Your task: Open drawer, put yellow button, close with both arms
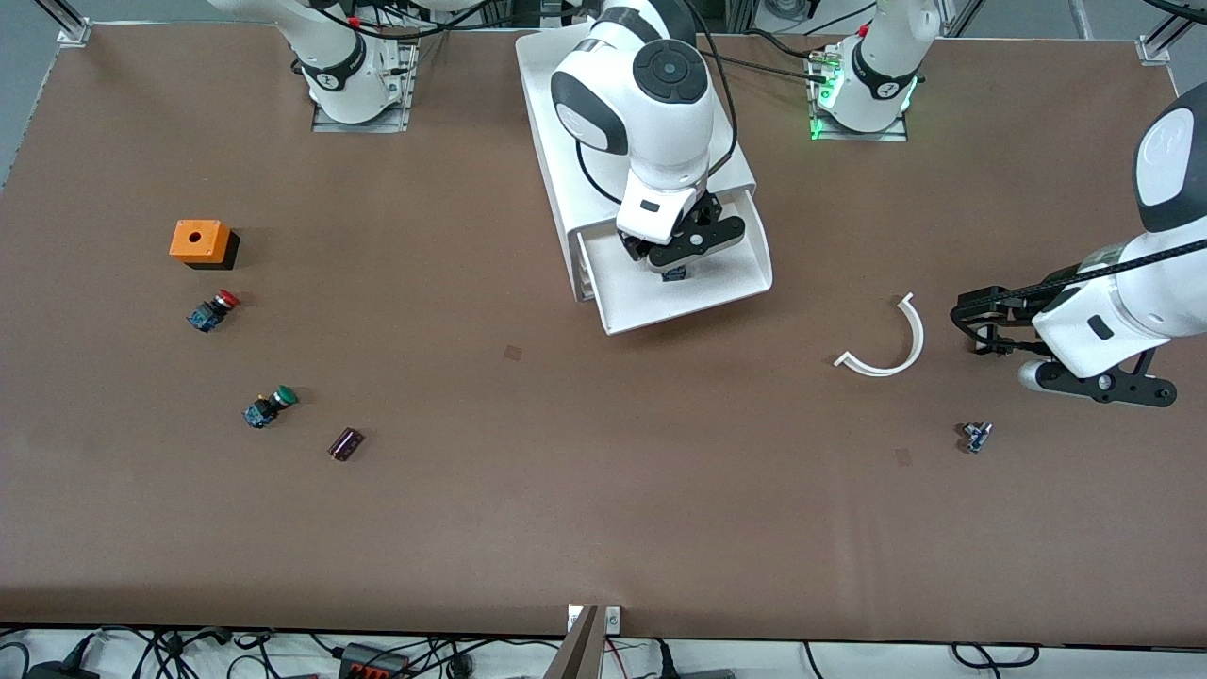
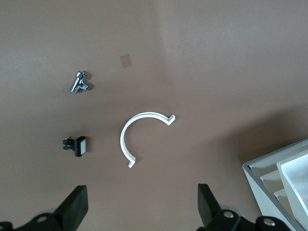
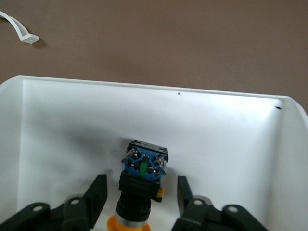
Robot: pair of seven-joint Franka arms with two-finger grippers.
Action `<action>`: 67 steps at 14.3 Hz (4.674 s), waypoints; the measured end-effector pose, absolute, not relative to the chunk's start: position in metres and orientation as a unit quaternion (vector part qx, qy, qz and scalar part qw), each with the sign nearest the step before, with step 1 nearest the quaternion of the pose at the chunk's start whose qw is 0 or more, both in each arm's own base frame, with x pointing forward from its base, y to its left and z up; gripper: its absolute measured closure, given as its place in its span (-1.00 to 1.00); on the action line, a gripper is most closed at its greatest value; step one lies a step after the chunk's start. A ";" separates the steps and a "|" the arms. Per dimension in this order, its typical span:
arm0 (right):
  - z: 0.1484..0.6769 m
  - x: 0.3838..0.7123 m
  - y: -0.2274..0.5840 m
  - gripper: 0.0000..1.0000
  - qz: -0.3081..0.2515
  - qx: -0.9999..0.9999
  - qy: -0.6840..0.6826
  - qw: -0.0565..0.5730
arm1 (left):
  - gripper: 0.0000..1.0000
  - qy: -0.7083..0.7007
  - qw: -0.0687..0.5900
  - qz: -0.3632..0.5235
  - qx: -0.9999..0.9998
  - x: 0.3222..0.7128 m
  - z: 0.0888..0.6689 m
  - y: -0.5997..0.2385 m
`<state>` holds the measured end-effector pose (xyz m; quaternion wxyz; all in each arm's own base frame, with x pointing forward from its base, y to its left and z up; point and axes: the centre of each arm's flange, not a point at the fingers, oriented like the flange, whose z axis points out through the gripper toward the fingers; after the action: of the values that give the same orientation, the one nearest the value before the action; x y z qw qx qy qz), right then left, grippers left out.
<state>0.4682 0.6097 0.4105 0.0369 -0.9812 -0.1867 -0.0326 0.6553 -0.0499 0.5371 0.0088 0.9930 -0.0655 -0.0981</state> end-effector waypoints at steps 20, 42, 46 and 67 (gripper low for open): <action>0.476 0.664 0.327 -1.00 -0.013 -0.999 -0.015 -0.024 | -1.00 0.073 0.039 -0.031 0.996 0.612 0.450 -0.222; 0.596 0.647 -0.032 -1.00 0.009 -1.000 0.018 0.014 | -1.00 0.081 0.035 -0.077 0.993 0.494 0.353 -0.384; 0.598 0.632 -0.030 -1.00 0.018 -1.000 0.015 0.000 | -1.00 0.068 0.028 -0.086 0.994 0.469 0.350 -0.400; 0.582 0.553 -0.027 -1.00 0.025 -1.000 0.015 -0.002 | -1.00 0.073 -0.024 -0.049 0.996 0.553 0.429 -0.299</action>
<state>0.5526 -0.0272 0.5820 -0.0024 -0.9996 0.0150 0.0247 0.5535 -0.2993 0.4294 -0.0236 0.9958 0.0735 -0.0489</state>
